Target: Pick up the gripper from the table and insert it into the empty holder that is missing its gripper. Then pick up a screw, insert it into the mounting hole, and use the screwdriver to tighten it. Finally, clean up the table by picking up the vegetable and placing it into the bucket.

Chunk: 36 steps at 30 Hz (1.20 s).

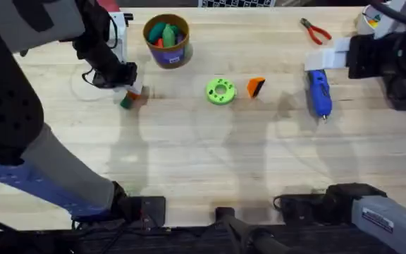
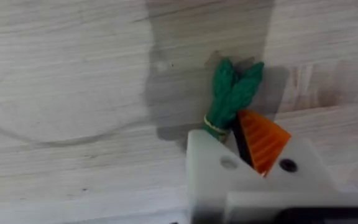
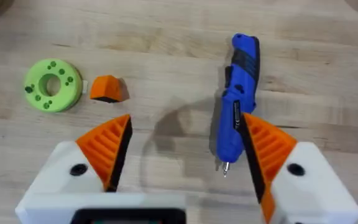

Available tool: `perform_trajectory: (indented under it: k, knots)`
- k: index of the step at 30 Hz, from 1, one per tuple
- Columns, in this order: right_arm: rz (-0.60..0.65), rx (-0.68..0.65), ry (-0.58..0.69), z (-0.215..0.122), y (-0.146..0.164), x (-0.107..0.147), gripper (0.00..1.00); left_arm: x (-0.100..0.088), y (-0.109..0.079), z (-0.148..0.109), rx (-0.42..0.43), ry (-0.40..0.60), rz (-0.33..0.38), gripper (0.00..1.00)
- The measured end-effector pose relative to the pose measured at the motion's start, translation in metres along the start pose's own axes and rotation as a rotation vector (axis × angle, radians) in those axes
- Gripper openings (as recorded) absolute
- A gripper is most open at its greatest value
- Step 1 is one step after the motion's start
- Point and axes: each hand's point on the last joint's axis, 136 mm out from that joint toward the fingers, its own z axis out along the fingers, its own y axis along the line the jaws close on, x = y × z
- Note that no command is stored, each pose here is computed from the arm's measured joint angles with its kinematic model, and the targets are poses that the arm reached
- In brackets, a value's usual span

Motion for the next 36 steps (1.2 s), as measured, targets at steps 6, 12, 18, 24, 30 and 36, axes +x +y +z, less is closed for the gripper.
perform_trajectory:
  k: [6,12,18,24,30,36]
  knots:
    - [0.000,0.000,0.000,0.000,0.000,0.000,0.994,-0.003,0.003,-0.011,-0.028,-0.033,-0.001,0.007]
    - [0.000,0.000,0.000,0.000,0.000,0.000,0.993,-0.013,-0.002,-0.085,-0.069,-0.252,0.013,0.007]
    - [0.000,0.000,0.000,0.000,0.000,0.000,0.993,0.004,-0.013,-0.163,-0.101,-0.458,0.032,0.007]
    - [0.000,0.000,0.006,0.000,0.000,0.001,0.994,0.019,-0.019,-0.199,-0.120,-0.566,0.045,0.072]
    - [0.000,-0.001,0.010,0.000,0.000,0.002,0.994,0.024,-0.021,-0.211,-0.126,-0.608,0.041,0.948]
    - [0.001,-0.001,0.012,0.000,0.000,0.003,0.994,0.022,-0.021,-0.215,-0.130,-0.631,0.044,0.985]
